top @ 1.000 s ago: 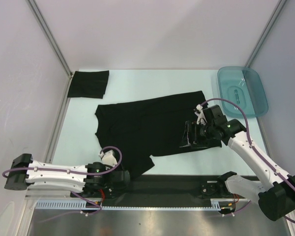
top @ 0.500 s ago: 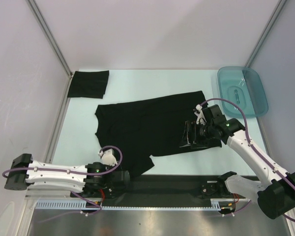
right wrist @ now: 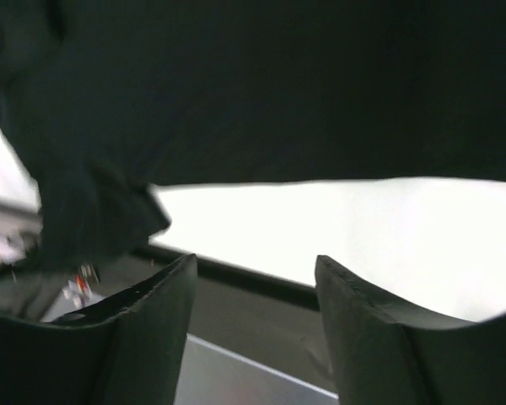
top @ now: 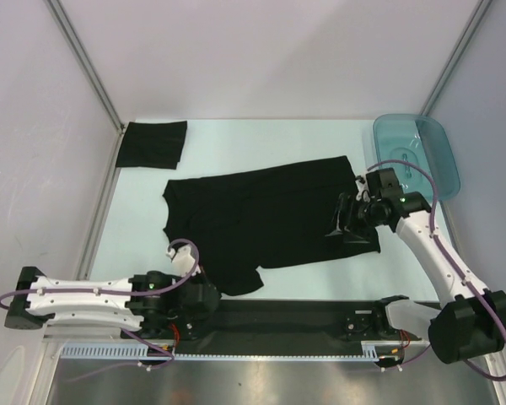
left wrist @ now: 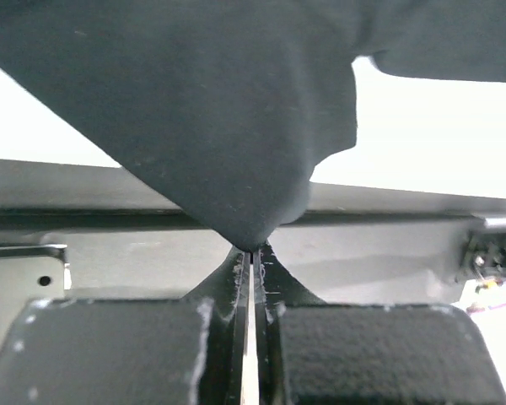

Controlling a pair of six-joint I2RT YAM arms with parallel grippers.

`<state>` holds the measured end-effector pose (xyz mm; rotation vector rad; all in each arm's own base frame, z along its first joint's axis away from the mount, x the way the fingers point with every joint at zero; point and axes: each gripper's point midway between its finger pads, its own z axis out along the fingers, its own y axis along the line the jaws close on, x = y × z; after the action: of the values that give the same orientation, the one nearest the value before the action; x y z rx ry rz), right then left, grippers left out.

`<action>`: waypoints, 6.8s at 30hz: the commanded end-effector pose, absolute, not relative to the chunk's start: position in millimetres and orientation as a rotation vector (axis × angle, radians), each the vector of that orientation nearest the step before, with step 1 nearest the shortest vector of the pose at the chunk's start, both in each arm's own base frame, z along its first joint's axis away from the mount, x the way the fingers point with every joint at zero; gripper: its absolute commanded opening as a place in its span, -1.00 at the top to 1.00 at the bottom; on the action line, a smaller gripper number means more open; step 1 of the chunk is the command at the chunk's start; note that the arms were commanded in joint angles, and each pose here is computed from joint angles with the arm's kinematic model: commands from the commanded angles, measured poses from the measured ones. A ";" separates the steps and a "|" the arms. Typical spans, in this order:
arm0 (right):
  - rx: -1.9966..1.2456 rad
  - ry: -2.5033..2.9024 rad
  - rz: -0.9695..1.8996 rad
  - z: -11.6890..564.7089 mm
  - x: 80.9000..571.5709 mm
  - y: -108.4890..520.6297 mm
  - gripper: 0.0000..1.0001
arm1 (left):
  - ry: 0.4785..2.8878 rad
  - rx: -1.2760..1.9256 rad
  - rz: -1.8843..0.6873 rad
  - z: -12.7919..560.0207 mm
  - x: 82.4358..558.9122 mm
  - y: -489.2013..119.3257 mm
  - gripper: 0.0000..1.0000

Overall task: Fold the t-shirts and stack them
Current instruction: Fold the tshirt

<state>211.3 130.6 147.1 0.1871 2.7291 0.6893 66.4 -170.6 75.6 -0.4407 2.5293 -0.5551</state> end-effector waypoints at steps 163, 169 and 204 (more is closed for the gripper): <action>0.544 2.698 0.165 52.9 488.4 5.7 0.88 | 2.494 -0.349 -0.215 141.0 377.6 -96.5 0.99; 0.537 2.707 0.162 45.6 493.7 5.3 0.71 | 2.525 -0.359 -0.194 127.9 383.7 -94.8 0.99; 0.123 2.799 0.395 93.4 382.8 132.0 -0.23 | 2.569 -0.570 -0.268 97.7 229.0 -66.0 -0.43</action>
<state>387.5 124.6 85.8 0.1367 2.8354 0.3174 221.8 -66.6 94.3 -0.5263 2.6194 -0.2241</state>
